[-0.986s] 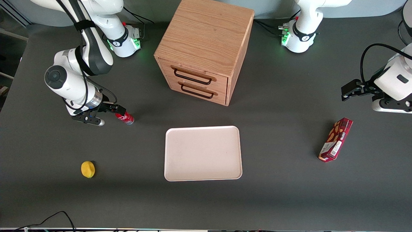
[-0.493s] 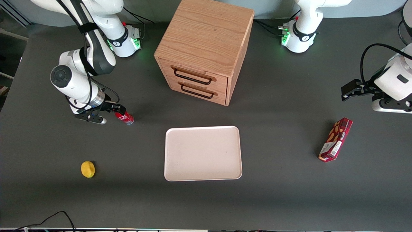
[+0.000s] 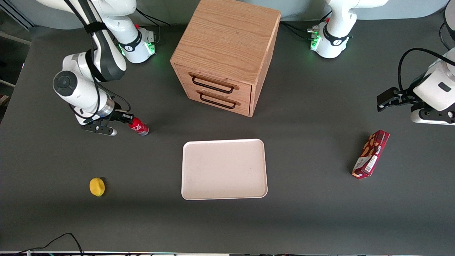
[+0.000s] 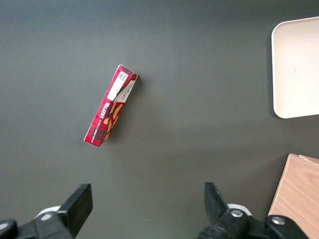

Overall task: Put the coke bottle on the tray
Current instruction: 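Close the right gripper around the bottle and lift it, then carry the held bottle over the cream tray's rim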

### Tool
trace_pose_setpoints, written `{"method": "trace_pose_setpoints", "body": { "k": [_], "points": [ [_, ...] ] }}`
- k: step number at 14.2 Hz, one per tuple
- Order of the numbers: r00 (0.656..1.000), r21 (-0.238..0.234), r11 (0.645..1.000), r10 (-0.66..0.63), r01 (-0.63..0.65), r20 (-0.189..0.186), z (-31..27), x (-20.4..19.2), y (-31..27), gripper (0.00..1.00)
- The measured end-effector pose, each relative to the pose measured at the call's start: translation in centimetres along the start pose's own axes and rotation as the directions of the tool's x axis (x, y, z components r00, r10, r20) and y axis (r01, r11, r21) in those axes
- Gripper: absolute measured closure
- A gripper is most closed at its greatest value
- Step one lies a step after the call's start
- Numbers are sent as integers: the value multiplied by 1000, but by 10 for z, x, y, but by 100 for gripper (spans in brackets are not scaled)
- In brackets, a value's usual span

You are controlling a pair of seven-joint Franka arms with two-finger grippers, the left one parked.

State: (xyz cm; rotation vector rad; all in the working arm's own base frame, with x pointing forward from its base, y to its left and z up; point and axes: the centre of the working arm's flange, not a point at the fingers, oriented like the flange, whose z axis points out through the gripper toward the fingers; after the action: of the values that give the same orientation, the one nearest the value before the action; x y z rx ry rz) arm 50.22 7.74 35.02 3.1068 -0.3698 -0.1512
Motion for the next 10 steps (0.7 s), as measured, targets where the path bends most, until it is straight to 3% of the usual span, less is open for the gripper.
{"method": "trace_pose_setpoints", "body": {
  "k": [3, 7, 10],
  "points": [
    [999, -9, 1000, -22, 22, 24, -90, 17, 1, 69],
    [1000, 12, 1000, -25, 25, -4, -213, 35, 2, 69],
    [999, 37, 999, 31, -31, 13, -256, 65, -27, 69]
  ]
}}
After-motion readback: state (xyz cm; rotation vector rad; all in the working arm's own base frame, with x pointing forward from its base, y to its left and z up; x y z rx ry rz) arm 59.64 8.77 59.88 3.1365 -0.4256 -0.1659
